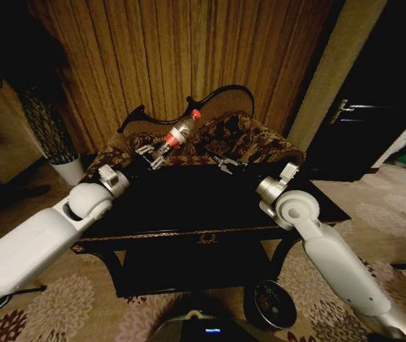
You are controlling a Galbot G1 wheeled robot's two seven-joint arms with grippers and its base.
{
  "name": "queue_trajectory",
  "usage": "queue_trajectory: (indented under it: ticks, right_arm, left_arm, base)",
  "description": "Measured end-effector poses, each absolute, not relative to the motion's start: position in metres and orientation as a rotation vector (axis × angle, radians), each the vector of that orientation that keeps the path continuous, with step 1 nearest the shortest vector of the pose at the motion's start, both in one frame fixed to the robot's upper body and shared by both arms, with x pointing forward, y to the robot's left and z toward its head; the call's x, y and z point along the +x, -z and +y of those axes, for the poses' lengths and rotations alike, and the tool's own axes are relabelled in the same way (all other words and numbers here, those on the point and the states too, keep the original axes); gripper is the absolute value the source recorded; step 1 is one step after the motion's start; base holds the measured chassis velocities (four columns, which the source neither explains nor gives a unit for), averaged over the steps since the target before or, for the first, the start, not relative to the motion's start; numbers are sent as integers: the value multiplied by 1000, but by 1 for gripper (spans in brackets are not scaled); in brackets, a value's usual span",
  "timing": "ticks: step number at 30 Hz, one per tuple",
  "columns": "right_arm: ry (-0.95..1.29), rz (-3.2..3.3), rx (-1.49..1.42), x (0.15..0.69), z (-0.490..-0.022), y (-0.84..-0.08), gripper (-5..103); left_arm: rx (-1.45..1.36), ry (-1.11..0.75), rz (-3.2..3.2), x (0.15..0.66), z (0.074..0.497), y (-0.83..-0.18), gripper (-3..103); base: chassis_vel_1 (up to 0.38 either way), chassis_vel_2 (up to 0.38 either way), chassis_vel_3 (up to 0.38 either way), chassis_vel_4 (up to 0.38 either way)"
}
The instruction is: Move to the front of the table and place the trash on the table into the trash bin.
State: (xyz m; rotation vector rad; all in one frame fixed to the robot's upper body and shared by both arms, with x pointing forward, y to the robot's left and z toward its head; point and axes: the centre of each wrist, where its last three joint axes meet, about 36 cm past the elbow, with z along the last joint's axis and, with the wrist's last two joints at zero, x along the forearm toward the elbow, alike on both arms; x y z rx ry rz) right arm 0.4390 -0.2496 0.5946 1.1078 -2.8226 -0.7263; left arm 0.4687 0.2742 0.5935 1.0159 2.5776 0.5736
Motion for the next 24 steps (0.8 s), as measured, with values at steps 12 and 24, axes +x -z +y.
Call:
queue_trajectory:
  ticks: [12,24]
  right_arm:
    - [738,-2834,1134,436,-244,-600,100]
    - [721,-2842,1126,432,-240,-596,100]
  left_arm:
    - [1154,-556,2558,465,235,-590,28]
    - [1253,-513,2540,458,212,-585,28]
  base:
    - [0,0,0,0]
    - [0,0,0,0]
